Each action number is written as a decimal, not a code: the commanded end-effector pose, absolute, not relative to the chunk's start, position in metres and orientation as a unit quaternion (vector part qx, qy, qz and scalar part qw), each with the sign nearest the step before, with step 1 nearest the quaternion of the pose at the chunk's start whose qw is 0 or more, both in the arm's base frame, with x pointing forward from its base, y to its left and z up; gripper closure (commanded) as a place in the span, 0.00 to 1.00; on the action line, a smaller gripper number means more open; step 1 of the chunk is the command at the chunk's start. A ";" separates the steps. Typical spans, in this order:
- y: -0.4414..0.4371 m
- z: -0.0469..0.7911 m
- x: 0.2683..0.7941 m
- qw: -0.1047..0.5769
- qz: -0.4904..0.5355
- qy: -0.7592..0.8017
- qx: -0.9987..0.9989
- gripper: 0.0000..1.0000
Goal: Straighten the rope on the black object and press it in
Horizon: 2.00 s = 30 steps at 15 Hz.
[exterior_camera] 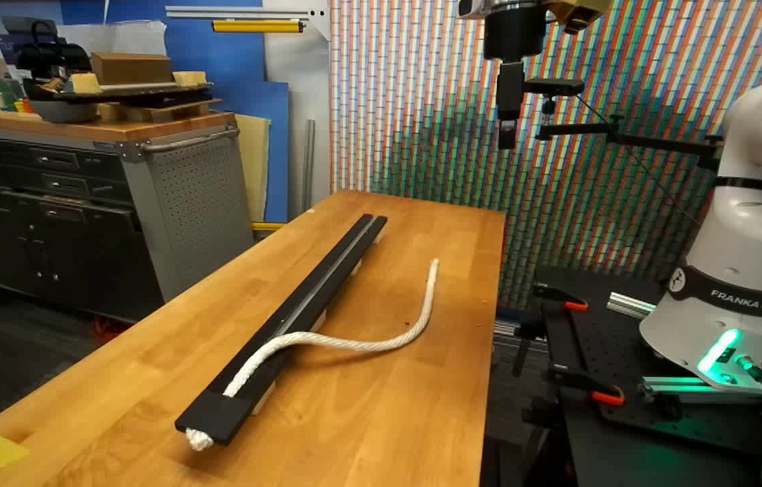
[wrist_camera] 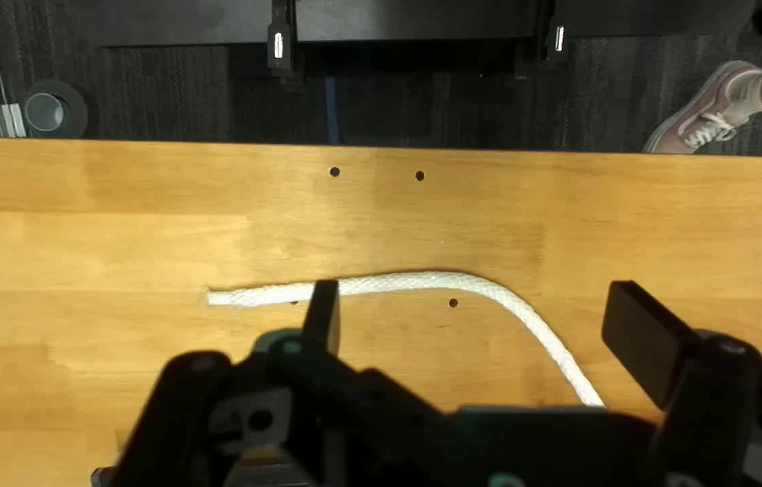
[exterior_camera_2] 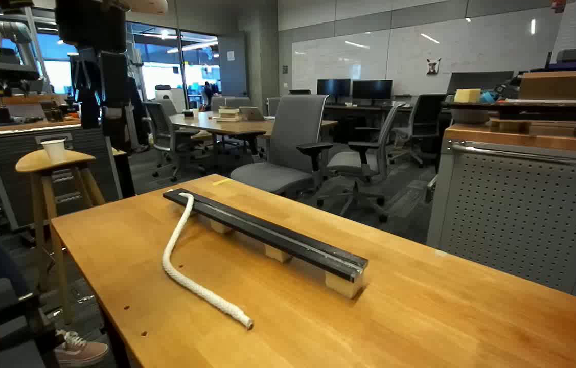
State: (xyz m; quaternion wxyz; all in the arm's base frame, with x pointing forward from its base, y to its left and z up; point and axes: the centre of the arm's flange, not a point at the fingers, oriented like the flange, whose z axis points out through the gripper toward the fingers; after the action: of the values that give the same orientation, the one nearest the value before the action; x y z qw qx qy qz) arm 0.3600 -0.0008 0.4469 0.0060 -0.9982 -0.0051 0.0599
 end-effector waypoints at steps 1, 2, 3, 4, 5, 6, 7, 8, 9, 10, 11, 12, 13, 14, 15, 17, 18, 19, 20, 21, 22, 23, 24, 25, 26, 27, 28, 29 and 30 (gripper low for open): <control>-0.001 0.447 0.360 0.006 0.060 -0.005 -0.998 0.00; -0.001 0.448 0.360 0.006 0.059 -0.005 -0.998 0.00; -0.001 0.448 0.360 0.006 0.059 -0.005 -0.998 0.00; -0.001 0.448 0.360 0.006 0.059 -0.005 -0.998 0.00; -0.001 0.448 0.360 0.006 0.059 -0.005 -0.998 0.00; -0.001 0.448 0.360 0.006 0.059 -0.005 -0.998 0.00; -0.001 0.448 0.360 0.006 0.059 -0.005 -0.998 0.00; -0.001 0.448 0.360 0.006 0.059 -0.005 -0.998 0.00; -0.001 0.448 0.360 0.006 0.059 -0.005 -0.998 0.00; -0.001 0.448 0.360 0.006 0.059 -0.005 -0.998 0.00; -0.001 0.448 0.360 0.006 0.059 -0.005 -0.998 0.00; -0.001 0.448 0.360 0.006 0.059 -0.005 -0.998 0.00; -0.001 0.448 0.360 0.006 0.059 -0.005 -0.998 0.00; -0.001 0.448 0.360 0.006 0.059 -0.005 -0.998 0.00; -0.001 0.448 0.360 0.006 0.059 -0.005 -0.998 0.00; 0.002 0.445 0.361 -0.010 0.073 0.016 -0.997 0.00; 0.004 0.443 0.362 -0.017 0.080 0.021 -0.996 0.00; 0.007 0.440 0.363 -0.029 0.088 0.027 -0.995 0.00; 0.011 0.438 0.364 -0.042 0.094 0.032 -0.994 0.00; 0.014 0.435 0.365 -0.052 0.101 0.038 -0.993 0.00; 0.018 0.431 0.367 -0.066 0.111 0.047 -0.990 0.00; 0.021 0.428 0.368 -0.076 0.119 0.057 -0.988 0.00; 0.024 0.423 0.369 -0.086 0.131 0.068 -0.985 0.00; 0.028 0.418 0.371 -0.096 0.141 0.082 -0.982 0.00; 0.032 0.414 0.371 -0.104 0.154 0.091 -0.978 0.00; 0.036 0.408 0.372 -0.113 0.169 0.099 -0.974 0.00; 0.039 0.403 0.372 -0.117 0.181 0.106 -0.971 0.00; 0.043 0.397 0.373 -0.117 0.194 0.107 -0.968 0.00; 0.046 0.392 0.374 -0.113 0.195 0.108 -0.968 0.00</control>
State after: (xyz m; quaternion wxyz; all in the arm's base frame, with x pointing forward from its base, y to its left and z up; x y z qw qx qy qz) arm 0.3601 0.0338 0.3962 -0.1015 -0.9757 0.0944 0.1698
